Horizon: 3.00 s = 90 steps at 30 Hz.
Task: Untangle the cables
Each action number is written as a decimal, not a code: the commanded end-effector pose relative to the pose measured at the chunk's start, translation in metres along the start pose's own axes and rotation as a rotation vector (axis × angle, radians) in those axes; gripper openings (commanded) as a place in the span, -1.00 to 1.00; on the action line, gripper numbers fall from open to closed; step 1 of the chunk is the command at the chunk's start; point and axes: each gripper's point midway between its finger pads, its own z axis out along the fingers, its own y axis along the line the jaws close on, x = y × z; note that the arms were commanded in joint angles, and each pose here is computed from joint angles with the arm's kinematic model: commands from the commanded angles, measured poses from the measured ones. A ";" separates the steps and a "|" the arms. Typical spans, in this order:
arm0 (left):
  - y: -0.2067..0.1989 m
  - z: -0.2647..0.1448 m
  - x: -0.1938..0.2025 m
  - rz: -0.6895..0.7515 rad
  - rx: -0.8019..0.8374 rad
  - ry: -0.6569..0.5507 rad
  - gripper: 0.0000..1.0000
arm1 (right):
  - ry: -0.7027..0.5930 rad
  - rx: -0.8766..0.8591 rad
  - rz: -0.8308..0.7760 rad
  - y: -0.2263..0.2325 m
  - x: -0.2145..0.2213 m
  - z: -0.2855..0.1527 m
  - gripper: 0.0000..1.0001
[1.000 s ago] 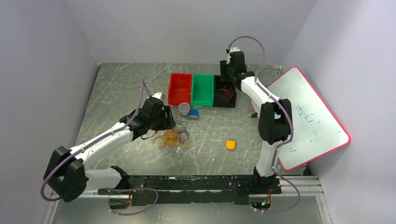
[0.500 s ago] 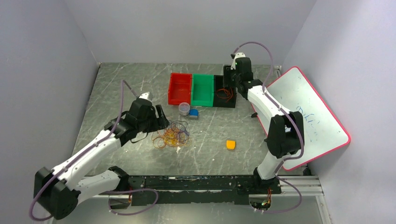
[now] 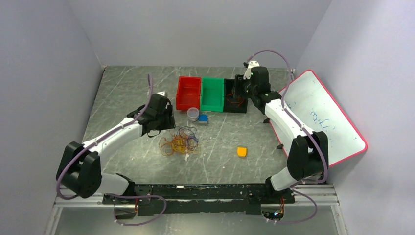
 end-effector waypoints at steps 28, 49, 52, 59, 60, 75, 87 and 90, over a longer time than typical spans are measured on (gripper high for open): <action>0.066 0.012 0.066 -0.012 -0.182 0.135 -0.02 | 0.080 -0.108 0.041 0.030 0.043 -0.012 0.08; 0.020 -0.077 -0.062 0.213 -0.056 -0.165 -0.86 | -0.127 -0.414 -0.016 0.117 0.017 -0.051 0.15; 0.002 -0.101 -0.082 0.262 0.033 -0.243 -0.86 | -0.151 -0.498 -0.036 0.143 0.014 -0.056 0.19; -0.024 -0.151 -0.115 0.327 0.163 -0.382 -0.86 | -0.214 -0.671 -0.035 0.203 0.006 -0.066 0.27; -0.027 -0.156 -0.118 0.332 0.172 -0.393 -0.86 | -0.224 -0.691 -0.031 0.210 0.004 -0.067 0.27; -0.067 -0.212 -0.143 0.360 0.352 -0.433 -0.86 | -0.331 -0.920 -0.110 0.291 -0.017 -0.078 0.37; -0.115 -0.255 -0.142 0.461 0.642 -0.463 -0.86 | -0.426 -1.020 -0.204 0.326 -0.021 -0.097 0.53; -0.121 -0.264 -0.144 0.470 0.681 -0.477 -0.86 | -0.455 -0.995 -0.183 0.324 -0.028 -0.094 0.54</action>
